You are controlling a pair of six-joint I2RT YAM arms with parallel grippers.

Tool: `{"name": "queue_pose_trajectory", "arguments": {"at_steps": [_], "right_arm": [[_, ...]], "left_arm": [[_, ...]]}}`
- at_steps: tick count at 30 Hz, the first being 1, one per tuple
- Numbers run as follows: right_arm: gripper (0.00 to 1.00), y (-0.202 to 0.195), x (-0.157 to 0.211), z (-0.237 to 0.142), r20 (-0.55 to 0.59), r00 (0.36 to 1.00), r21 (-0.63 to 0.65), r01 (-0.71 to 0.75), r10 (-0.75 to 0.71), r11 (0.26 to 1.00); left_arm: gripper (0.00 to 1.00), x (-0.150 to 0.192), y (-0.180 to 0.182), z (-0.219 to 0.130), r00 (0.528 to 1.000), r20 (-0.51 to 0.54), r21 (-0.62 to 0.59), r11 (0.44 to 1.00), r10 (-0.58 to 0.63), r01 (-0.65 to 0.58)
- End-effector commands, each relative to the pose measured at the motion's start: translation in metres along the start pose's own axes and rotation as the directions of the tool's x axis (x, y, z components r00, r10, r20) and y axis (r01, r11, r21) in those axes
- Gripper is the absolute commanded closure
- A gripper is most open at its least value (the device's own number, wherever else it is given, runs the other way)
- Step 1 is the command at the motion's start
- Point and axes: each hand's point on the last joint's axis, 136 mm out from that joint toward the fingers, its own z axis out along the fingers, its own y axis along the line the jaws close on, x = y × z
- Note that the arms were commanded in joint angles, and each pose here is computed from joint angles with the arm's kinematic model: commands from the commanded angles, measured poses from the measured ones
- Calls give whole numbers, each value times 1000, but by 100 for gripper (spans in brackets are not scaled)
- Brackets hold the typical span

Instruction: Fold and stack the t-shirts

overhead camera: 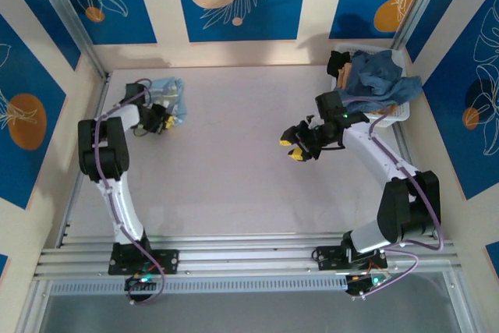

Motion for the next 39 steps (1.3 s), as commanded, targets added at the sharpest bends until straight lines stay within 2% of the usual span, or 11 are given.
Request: {"name": "queue_pose_trajectory", "arguments": {"at_steps": [1,12,14,15,16,20,22,31,34,35,39], "right_arm": [[53,1,8,3,-25,1000,-4,-10,10,1000],[51,14,13,-6,-3,998,-59,59,-59,997],[50,23,12,-9,13,994,-96,108,-108,989],[48,28,11,-12,30,991,-114,134,-132,984],[47,32,10,-15,54,987,-132,160,-154,978],[32,55,6,-44,219,950,-206,268,-223,941],[0,65,2,-64,313,923,-244,307,-224,920],[1,52,-10,-117,476,854,-105,293,-211,950],[31,42,-8,-137,549,798,-20,309,-248,951],[0,37,-8,-143,571,782,6,300,-250,954],[1,19,-9,-157,622,739,87,265,-260,960]], "left_arm": [[87,-9,29,0,985,-101,-107,983,140,-150],[71,-41,20,-6,988,-81,-50,990,129,-133],[46,-35,3,-16,987,-71,31,989,145,-143],[15,-32,-5,-25,986,-52,66,986,156,-153],[0,-28,-11,-38,985,-29,74,983,169,-166],[0,-2,-37,-102,964,71,85,962,256,-261],[0,17,-38,-133,953,133,78,956,272,-283],[0,85,-13,-227,885,339,-30,944,318,-328],[0,94,5,-260,825,425,-115,927,371,-357],[0,95,11,-270,802,454,-152,920,389,-360],[0,99,24,-298,656,584,-227,872,478,-433]]}}
